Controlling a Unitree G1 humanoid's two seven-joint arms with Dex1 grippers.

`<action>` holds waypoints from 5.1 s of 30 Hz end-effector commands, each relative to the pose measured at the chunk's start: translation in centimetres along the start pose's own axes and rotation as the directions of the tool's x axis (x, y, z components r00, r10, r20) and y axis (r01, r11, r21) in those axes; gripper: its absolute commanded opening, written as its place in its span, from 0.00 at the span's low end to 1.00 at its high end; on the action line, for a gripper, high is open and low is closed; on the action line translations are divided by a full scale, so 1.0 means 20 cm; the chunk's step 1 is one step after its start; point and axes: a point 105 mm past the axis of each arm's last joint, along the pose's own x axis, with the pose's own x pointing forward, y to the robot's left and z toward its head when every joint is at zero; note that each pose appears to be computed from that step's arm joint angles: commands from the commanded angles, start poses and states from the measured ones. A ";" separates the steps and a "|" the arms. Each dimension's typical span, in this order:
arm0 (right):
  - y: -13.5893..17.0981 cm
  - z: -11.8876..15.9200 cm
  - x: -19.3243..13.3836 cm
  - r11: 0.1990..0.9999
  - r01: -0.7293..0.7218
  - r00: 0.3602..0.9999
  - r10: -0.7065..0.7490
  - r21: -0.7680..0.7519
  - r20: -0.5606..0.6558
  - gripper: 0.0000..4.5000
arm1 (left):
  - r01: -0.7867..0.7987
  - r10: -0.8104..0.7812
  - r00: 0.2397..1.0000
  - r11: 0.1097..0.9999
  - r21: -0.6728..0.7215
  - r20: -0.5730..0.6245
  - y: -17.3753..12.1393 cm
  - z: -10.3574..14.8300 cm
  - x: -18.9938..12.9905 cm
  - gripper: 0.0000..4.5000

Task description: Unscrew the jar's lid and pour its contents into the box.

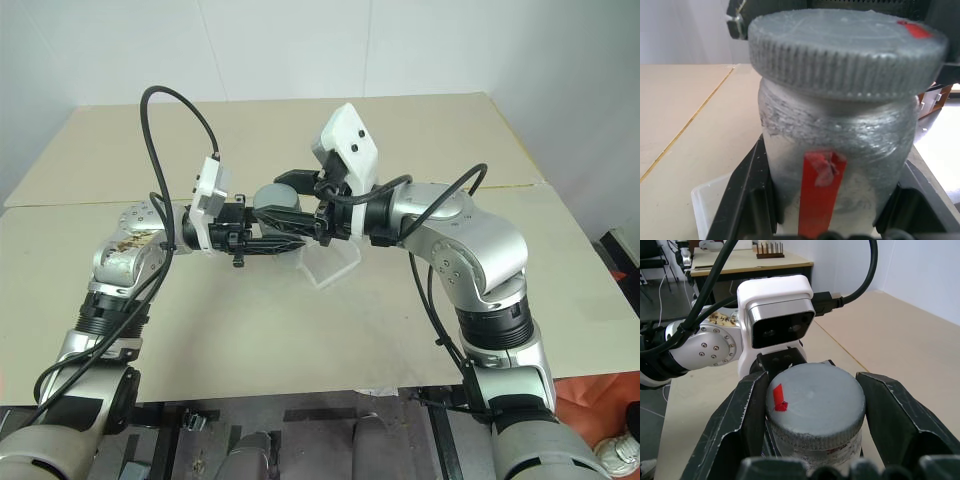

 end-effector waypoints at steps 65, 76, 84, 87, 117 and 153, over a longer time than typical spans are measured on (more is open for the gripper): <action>-0.01 -0.16 -0.65 0.979 0.200 0.961 -0.204 -0.038 -0.189 0.99 | -0.242 0.426 0.881 0.778 0.580 -0.205 0.32 0.03 -0.27 0.43; 0.03 -0.15 -0.64 0.990 0.135 0.969 -0.140 -0.039 -0.202 0.99 | 0.024 0.520 0.848 0.153 0.988 -0.101 0.44 0.17 0.01 0.43; 0.02 -0.11 -0.62 0.989 0.126 0.974 -0.137 -0.072 -0.181 0.99 | 0.279 0.396 0.907 -0.313 0.908 -0.142 0.42 0.14 0.22 0.43; 0.04 -0.11 -0.62 0.990 0.124 0.975 -0.135 -0.072 -0.178 0.99 | 0.303 0.358 0.921 -0.411 0.860 -0.153 0.41 0.11 0.29 0.43; 0.02 -0.11 -0.62 0.988 0.147 0.975 -0.154 -0.055 -0.160 0.99 | -0.171 0.622 0.775 0.041 0.984 0.109 0.57 0.19 0.11 0.43; 0.03 -0.09 -0.59 0.992 0.095 0.980 -0.107 -0.082 -0.165 0.99 | 0.273 0.345 0.932 -0.454 0.848 -0.116 0.34 0.01 0.34 0.43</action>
